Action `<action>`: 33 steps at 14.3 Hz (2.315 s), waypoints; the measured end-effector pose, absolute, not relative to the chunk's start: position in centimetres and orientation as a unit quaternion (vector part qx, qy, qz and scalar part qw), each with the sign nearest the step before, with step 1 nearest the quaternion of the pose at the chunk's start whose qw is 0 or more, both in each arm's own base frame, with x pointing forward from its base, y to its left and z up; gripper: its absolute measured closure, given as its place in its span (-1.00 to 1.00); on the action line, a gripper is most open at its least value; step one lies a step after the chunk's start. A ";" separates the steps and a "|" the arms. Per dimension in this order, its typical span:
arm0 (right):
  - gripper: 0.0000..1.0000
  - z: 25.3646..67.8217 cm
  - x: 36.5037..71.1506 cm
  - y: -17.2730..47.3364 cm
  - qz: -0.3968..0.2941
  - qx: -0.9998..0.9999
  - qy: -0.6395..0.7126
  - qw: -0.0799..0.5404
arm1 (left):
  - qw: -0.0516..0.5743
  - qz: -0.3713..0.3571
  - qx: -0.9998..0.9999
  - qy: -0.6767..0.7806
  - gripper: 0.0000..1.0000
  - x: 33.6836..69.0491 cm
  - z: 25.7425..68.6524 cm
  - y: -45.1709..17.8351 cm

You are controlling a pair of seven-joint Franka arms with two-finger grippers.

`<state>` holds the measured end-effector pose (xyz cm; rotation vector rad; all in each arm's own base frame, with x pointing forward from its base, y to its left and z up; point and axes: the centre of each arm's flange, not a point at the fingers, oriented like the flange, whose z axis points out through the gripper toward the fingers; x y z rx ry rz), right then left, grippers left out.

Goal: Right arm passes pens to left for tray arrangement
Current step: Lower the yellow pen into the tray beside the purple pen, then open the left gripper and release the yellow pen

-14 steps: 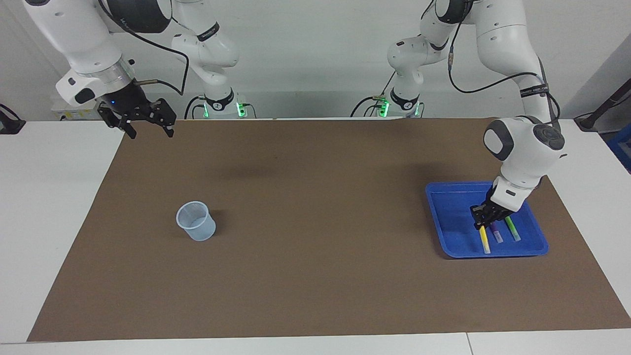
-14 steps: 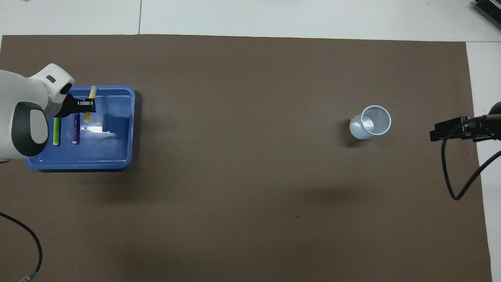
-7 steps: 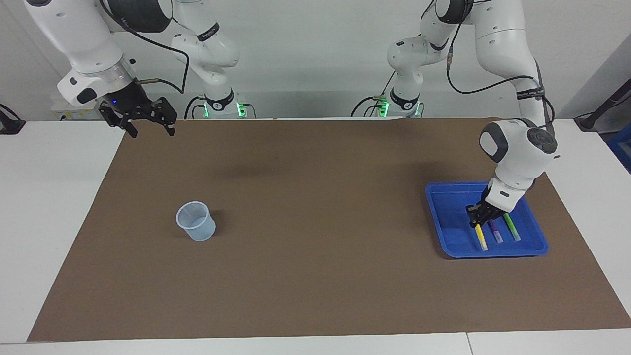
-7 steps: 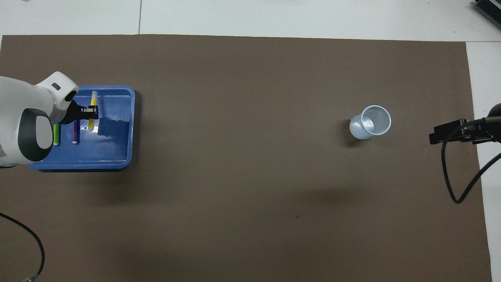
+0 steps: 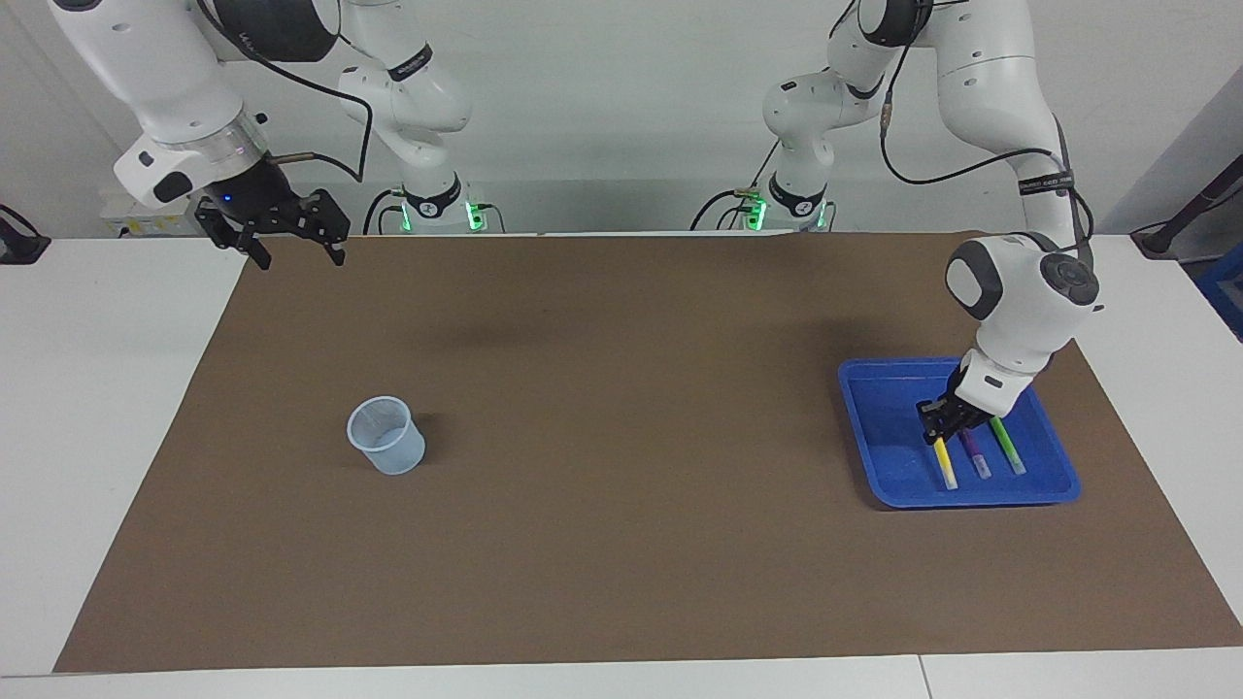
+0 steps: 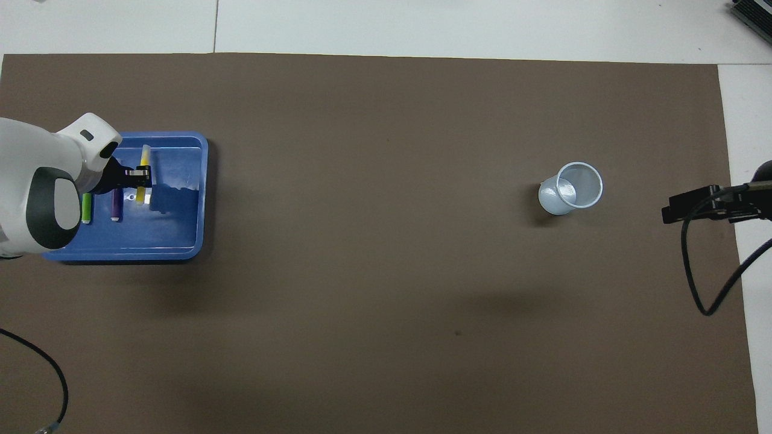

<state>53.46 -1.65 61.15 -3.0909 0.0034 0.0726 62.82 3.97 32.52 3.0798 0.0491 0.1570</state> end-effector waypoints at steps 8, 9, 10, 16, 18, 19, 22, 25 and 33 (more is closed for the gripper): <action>-1.00 60.8 53.3 -1.8 0.028 -0.999 0.008 0.024 | 0.028 0.049 0.998 0.013 0.59 61.5 31.2 3.7; -1.00 60.7 53.2 -2.0 0.029 -0.999 0.010 0.025 | 0.028 0.048 0.998 0.013 0.42 61.5 31.2 3.7; -1.00 60.5 53.1 -2.2 0.030 -0.999 0.011 0.024 | 0.028 0.048 0.998 0.013 0.28 61.4 31.2 3.7; -1.00 60.5 52.8 -2.0 0.029 -0.999 0.011 0.023 | 0.027 0.050 0.998 0.012 0.00 61.5 31.4 3.6; -1.00 60.5 52.8 -2.1 0.028 -0.999 0.012 0.023 | 0.027 0.057 0.998 0.011 -0.03 61.8 32.2 3.5; -1.00 60.4 52.8 -2.2 0.029 -0.999 0.013 0.023 | 0.027 0.060 0.998 0.010 -0.07 62.0 32.7 3.5; -1.00 60.4 52.8 -2.7 0.029 -0.999 0.011 0.024 | 0.027 0.052 0.998 0.012 -0.30 62.6 34.8 3.3; -1.00 60.4 52.8 -2.3 0.029 -0.999 0.007 0.024 | 0.026 0.044 0.999 0.013 -0.58 62.3 37.5 2.9; -1.00 60.3 52.7 -2.1 0.030 -0.999 0.005 0.023 | 0.014 0.005 1.000 0.009 -1.00 59.0 46.3 1.1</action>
